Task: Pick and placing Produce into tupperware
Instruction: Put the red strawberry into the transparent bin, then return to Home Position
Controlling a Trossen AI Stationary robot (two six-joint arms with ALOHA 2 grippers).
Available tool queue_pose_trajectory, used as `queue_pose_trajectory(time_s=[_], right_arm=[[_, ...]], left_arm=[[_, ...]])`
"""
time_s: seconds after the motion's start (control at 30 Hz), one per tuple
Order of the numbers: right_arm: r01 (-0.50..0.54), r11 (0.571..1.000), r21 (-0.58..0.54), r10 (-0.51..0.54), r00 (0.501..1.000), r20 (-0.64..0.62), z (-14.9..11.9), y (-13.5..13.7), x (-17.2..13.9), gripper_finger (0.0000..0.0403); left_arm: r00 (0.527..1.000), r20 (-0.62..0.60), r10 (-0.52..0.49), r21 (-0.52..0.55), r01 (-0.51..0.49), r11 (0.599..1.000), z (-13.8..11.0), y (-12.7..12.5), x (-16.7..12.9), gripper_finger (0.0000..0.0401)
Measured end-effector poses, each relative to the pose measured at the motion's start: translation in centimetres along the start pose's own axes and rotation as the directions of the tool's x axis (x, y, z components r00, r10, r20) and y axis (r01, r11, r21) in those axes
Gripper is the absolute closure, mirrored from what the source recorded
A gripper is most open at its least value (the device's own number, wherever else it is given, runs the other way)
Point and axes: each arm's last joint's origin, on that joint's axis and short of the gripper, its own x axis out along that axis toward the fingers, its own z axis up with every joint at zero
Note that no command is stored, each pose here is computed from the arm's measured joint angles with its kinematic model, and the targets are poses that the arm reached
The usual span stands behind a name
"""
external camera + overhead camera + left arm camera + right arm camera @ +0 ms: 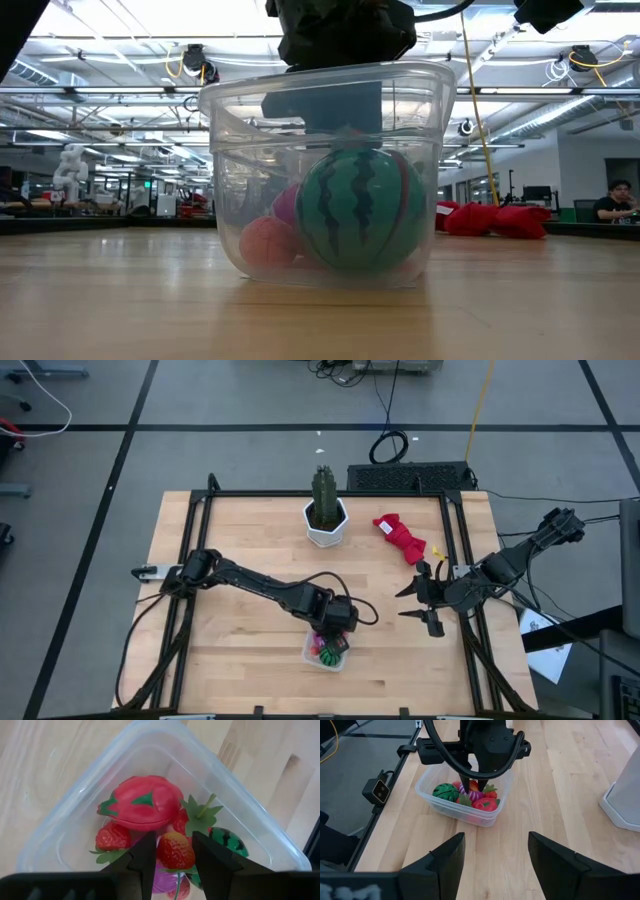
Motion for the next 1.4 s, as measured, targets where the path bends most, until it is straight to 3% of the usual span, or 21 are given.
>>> queue_pose_trajectory(time_s=[0.27,0.7,0.8,0.93,1.07,1.2,1.4], right_arm=[[0.000,1.000,0.000,0.000,1.000,0.000,0.0,0.0,0.0,0.0193],[0.000,1.000,0.000,0.000,1.000,0.000,0.0,0.0,0.0,0.0193],[0.000,1.000,0.000,0.000,1.000,0.000,0.0,0.0,0.0,0.0193],[0.001,1.000,-0.001,-0.001,1.000,-0.001,0.0,0.0,0.0,0.0193],[0.002,1.000,-0.003,-0.002,1.000,-0.007,-0.1,0.0,0.0,0.0193],[-0.022,1.000,-0.021,0.022,1.000,-0.011,-0.5,0.4,0.1,0.0193],[-0.064,0.997,-0.043,0.064,0.998,-0.008,-1.5,1.4,0.2,0.0193]], left_arm=[[1.000,-0.005,-0.006,0.018,0.006,1.000,-0.2,-0.3,0.0,0.0269],[1.000,0.030,-0.008,0.029,0.007,1.000,0.0,-0.4,-0.2,0.0157],[0.999,0.040,-0.032,0.032,0.031,0.999,-0.1,-0.6,-1.5,0.0147],[0.990,0.118,-0.076,0.043,0.072,0.997,-0.7,-1.3,-5.9,0.0142],[0.975,0.211,-0.076,0.054,0.066,0.996,-2.6,-2.1,-10.6,0.0141],[0.952,0.304,0.039,0.035,-0.052,0.998,-6.0,-2.9,-14.2,0.0139],[0.821,0.524,0.225,-0.020,-0.253,0.967,-12.2,-5.1,-16.6,0.0139]])
